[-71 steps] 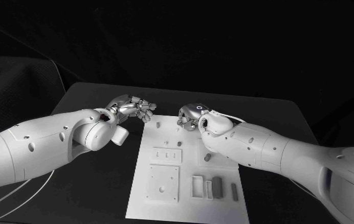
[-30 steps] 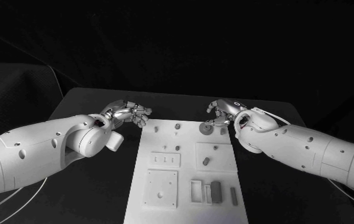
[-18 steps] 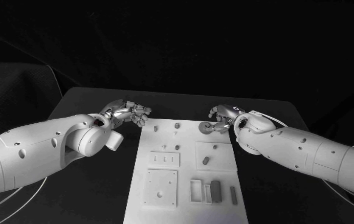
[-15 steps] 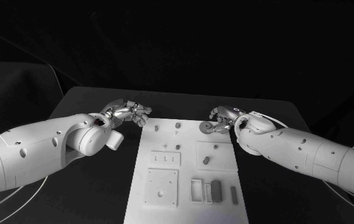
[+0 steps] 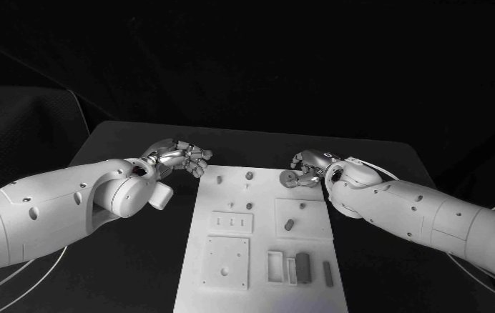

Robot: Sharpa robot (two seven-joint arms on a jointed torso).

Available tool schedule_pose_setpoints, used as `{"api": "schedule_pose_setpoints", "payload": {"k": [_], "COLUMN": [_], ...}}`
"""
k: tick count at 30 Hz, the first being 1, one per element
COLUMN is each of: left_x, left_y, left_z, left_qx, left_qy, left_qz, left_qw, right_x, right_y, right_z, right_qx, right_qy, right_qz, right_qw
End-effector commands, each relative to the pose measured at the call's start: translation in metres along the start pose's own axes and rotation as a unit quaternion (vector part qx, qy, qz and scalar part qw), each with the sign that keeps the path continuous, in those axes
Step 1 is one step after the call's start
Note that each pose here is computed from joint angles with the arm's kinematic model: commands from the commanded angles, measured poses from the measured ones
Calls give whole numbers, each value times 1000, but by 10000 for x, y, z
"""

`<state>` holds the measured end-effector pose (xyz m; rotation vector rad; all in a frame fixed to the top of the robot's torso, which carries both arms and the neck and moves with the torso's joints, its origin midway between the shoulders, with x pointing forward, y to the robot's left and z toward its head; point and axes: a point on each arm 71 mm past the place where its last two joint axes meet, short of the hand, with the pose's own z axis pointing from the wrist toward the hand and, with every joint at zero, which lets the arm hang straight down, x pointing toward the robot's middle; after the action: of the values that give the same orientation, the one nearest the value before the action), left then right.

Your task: Assemble the parts on the task board

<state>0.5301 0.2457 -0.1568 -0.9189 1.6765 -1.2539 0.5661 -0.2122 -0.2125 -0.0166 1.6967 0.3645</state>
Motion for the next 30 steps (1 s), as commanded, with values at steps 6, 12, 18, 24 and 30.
{"api": "schedule_pose_setpoints", "payload": {"k": [6, 12, 18, 24, 30], "left_x": [25, 22, 42, 36, 48], "left_y": [-20, -17, -22, -20, -22], "left_z": [14, 18, 28, 30, 30], "left_qx": [4, 3, 3, 2, 2], "left_qy": [5, 4, 6, 5, 7], "left_qz": [-3, -3, -3, -3, -3], "left_qw": [1000, 1000, 1000, 1000, 1000], "right_x": [16, 21, 25, 33, 42], "right_y": [-54, -67, -50, -44, -39], "right_z": [46, 73, 83, 93, 103], "right_qx": [4, 5, 3, 2, 3], "right_qy": [7, 8, 8, 11, 15], "right_qz": [-8, -8, -8, -9, -8], "right_qw": [1000, 1000, 1000, 1000, 1000]}}
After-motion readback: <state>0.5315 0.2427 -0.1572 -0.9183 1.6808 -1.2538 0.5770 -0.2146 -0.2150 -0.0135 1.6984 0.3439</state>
